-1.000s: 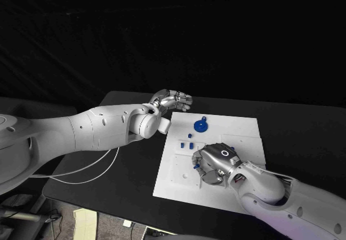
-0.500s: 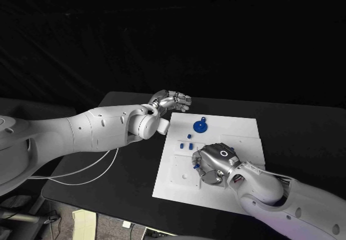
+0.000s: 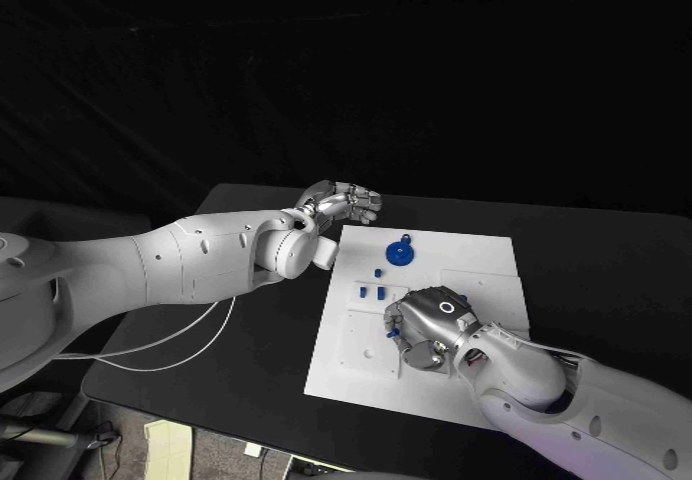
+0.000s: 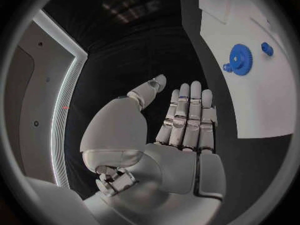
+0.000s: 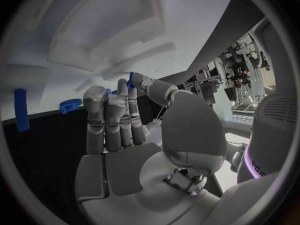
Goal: Assemble the parts on the task board
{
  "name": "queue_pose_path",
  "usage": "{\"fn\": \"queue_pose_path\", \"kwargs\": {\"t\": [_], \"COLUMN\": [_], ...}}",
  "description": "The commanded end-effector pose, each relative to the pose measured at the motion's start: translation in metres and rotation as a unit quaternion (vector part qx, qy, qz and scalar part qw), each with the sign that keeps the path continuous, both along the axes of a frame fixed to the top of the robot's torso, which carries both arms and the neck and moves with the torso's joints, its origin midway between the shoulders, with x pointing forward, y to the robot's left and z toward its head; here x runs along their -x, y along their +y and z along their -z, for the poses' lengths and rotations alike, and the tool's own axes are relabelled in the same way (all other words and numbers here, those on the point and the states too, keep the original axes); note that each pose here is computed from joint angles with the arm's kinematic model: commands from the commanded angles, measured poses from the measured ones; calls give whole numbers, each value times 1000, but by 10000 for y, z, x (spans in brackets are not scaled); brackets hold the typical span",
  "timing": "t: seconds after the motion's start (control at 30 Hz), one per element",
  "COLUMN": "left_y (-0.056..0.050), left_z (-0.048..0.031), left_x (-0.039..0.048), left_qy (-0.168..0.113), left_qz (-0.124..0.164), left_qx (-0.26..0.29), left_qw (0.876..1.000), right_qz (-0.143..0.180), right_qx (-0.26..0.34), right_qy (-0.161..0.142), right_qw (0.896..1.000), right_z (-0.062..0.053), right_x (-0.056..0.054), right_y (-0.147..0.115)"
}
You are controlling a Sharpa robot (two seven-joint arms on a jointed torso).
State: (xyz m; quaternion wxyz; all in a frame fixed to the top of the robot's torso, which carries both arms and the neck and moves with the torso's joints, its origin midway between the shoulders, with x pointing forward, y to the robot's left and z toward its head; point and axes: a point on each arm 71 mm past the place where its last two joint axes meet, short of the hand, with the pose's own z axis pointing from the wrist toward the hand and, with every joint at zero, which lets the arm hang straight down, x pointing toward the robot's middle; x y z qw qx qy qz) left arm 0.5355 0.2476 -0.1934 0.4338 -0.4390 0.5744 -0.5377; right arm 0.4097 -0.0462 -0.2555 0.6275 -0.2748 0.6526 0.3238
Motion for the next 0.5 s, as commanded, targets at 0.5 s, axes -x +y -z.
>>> {"fn": "queue_pose_path", "kwargs": {"t": [0.5], "left_y": [-15], "left_z": [-24], "left_x": [0], "left_qy": [-5], "left_qz": [3], "left_qx": [5], "left_qw": [1000], "right_qz": [-9], "right_qx": [54], "right_qy": [-8], "right_qw": [998], "right_z": [46], "right_x": [29], "right_y": [57]}}
